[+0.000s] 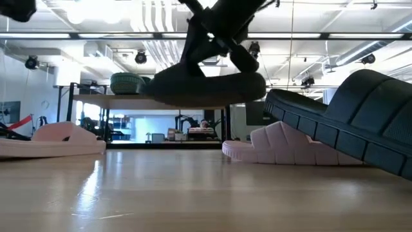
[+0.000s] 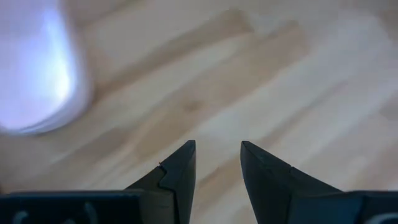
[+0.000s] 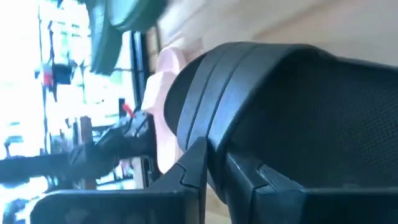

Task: Pick and place slides into the shelf
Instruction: Put the left black slide under the shelf

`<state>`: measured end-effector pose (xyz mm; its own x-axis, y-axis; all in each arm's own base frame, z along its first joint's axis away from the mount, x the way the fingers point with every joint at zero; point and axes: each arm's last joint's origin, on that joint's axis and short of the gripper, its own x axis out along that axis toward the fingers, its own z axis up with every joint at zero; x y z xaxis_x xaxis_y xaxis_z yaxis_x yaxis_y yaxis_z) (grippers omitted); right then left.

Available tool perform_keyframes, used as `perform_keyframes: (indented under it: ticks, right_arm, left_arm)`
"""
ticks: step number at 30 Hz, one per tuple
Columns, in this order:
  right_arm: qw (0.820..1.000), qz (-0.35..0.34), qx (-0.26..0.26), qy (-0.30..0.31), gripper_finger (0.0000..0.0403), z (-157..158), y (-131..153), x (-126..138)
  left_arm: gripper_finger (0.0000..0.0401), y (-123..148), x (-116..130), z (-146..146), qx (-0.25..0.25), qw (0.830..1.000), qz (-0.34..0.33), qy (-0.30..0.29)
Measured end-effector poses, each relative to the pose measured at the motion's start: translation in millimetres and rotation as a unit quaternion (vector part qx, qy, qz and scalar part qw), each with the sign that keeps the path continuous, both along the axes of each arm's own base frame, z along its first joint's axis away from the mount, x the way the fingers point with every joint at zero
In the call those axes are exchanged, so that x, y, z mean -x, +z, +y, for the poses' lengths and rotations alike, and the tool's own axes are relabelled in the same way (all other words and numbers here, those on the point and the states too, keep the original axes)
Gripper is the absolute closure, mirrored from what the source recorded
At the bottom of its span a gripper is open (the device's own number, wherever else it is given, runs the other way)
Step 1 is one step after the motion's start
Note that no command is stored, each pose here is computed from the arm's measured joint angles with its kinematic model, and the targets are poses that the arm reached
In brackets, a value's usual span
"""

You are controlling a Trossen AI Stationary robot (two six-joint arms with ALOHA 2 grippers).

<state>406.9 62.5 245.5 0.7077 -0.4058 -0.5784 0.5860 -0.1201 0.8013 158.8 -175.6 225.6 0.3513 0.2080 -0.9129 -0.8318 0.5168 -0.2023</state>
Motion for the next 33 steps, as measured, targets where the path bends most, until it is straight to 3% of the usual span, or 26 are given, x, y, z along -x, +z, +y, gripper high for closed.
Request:
perform_keyframes:
  ticks: [7,10,13,15,18,20,23,25,26,30,31,33]
  right_arm:
    - [0.991,-0.01,-0.084,-0.1,0.0356,-9.6,-40.4,-13.4]
    - [0.99,-0.021,-0.105,-0.087,0.0349,-19.0,-56.8,-26.7]
    - [0.997,-0.026,-0.076,-0.009,0.0337,-27.9,-64.6,-40.8]
    - [0.996,-0.004,-0.032,0.077,0.0323,-34.8,-66.4,-48.5]
    - [0.978,0.056,0.024,0.201,0.0295,-45.5,-68.1,-52.5]
    - [0.961,0.101,0.027,0.258,0.0274,-51.6,-72.0,-50.1]
    - [0.928,0.144,0.035,0.341,0.0243,-57.4,-72.9,-46.3]
    - [0.903,0.154,0.083,0.392,0.023,-57.0,-63.3,-45.6]
    - [0.882,0.158,0.131,0.424,0.0227,-52.7,-56.0,-45.2]
    - [0.766,0.163,0.338,0.522,0.0225,-23.7,-12.6,-40.2]
    - [0.737,0.177,0.371,0.536,0.0227,-16.5,-5.2,-37.3]
    - [0.705,0.205,0.394,0.553,0.0231,-8.8,10.0,-30.9]
  left_arm:
    - [0.029,-0.3,4.5,0.4,0.001,0.999,0.002,0.032]
    - [0.029,-0.2,3.3,0.1,0.002,0.999,-0.005,0.033]
    - [0.029,0.5,3.0,-0.2,0.003,0.999,-0.007,0.033]
    - [0.029,0.5,3.0,-0.2,0.003,0.999,-0.007,0.033]
    - [0.029,0.5,2.9,-0.2,0.003,0.999,-0.007,0.033]
    - [0.029,0.5,2.9,-0.3,0.003,0.999,-0.008,0.033]
    - [0.029,0.6,2.7,-0.4,0.004,0.999,-0.01,0.034]
    - [0.029,0.7,1.9,0.2,0.007,0.998,-0.019,0.053]
    - [0.029,0.9,0.9,1.2,0.009,0.997,-0.029,0.072]
    - [0.029,1.9,-6.7,7.1,-0.004,0.986,-0.097,0.132]
    - [0.029,0.9,-10.0,10.4,-0.007,0.985,-0.101,0.139]
    - [0.029,-4.8,-16.3,20.7,-0.029,0.985,-0.096,0.141]
